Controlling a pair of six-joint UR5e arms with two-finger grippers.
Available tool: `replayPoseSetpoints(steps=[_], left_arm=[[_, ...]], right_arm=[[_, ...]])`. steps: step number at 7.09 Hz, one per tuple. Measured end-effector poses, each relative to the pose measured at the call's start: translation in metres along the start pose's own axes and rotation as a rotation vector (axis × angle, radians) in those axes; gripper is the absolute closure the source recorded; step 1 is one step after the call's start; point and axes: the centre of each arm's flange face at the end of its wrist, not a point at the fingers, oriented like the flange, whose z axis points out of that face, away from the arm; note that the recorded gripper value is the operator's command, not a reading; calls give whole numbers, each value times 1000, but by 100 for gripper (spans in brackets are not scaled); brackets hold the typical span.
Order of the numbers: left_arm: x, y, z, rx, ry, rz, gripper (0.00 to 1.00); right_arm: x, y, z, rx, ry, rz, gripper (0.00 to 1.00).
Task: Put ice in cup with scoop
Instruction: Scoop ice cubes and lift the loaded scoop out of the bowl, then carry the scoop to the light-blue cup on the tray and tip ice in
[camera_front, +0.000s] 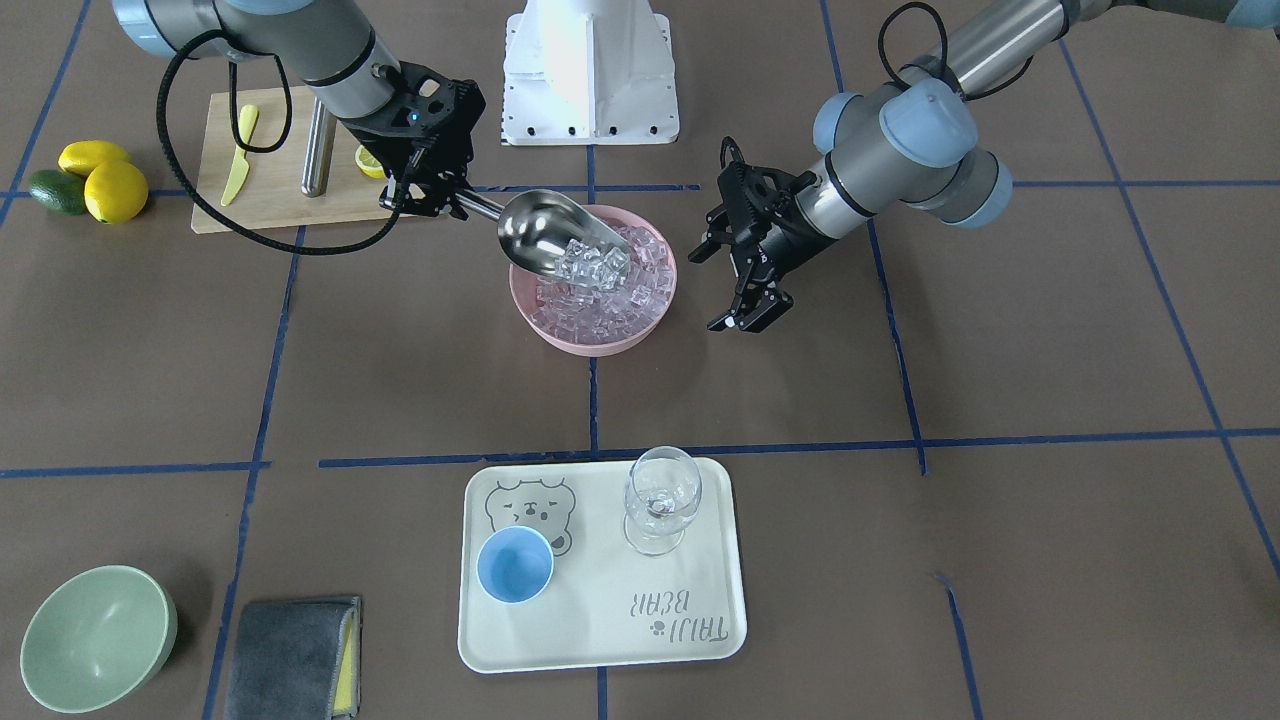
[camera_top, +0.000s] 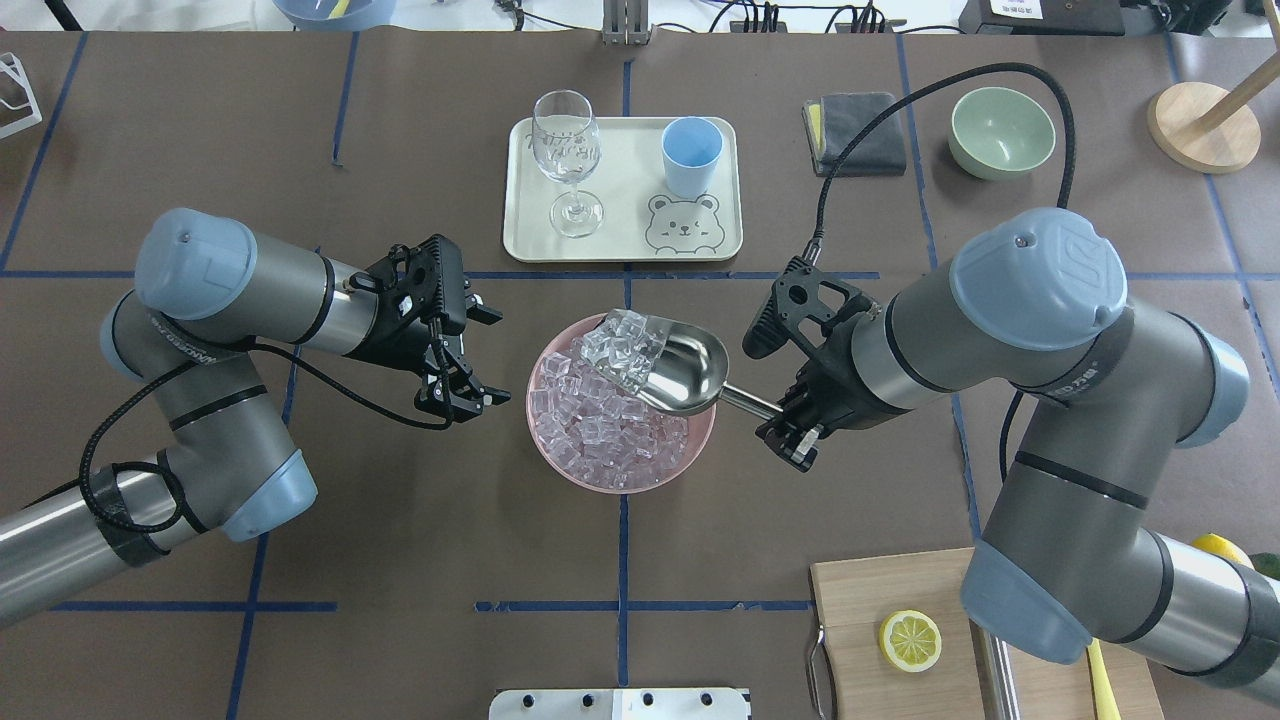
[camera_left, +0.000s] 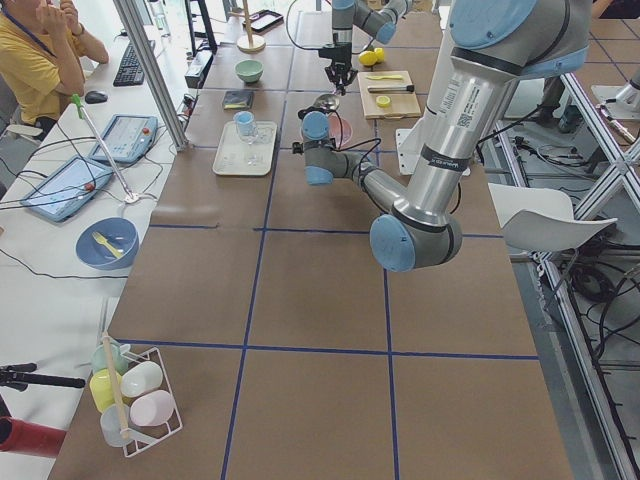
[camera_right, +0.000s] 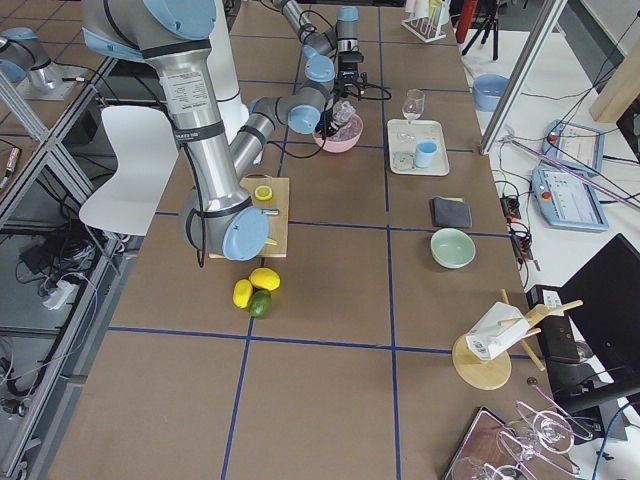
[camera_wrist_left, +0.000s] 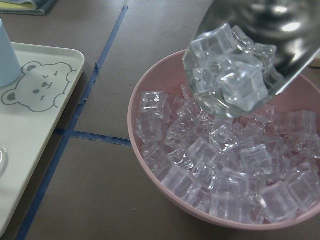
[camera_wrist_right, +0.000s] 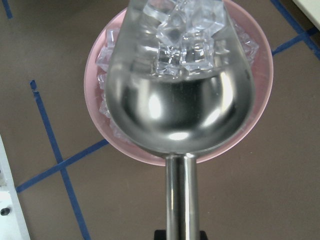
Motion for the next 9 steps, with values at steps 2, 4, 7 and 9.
replayPoseSetpoints(steps=[2, 4, 7, 9], left_arm=[[-6, 1, -5, -1, -11, -3, 0], [-8, 5, -9, -7, 6, -9, 0], [-6, 14, -10, -20, 32, -18, 0], [-3, 21, -13, -27, 47, -22, 0]], right_arm=[[17, 0, -1, 8, 63, 71, 100], [38, -3, -11, 27, 107, 177, 100], [65, -7, -17, 43, 145, 345, 100], [89, -31, -14, 21, 184, 439, 100]])
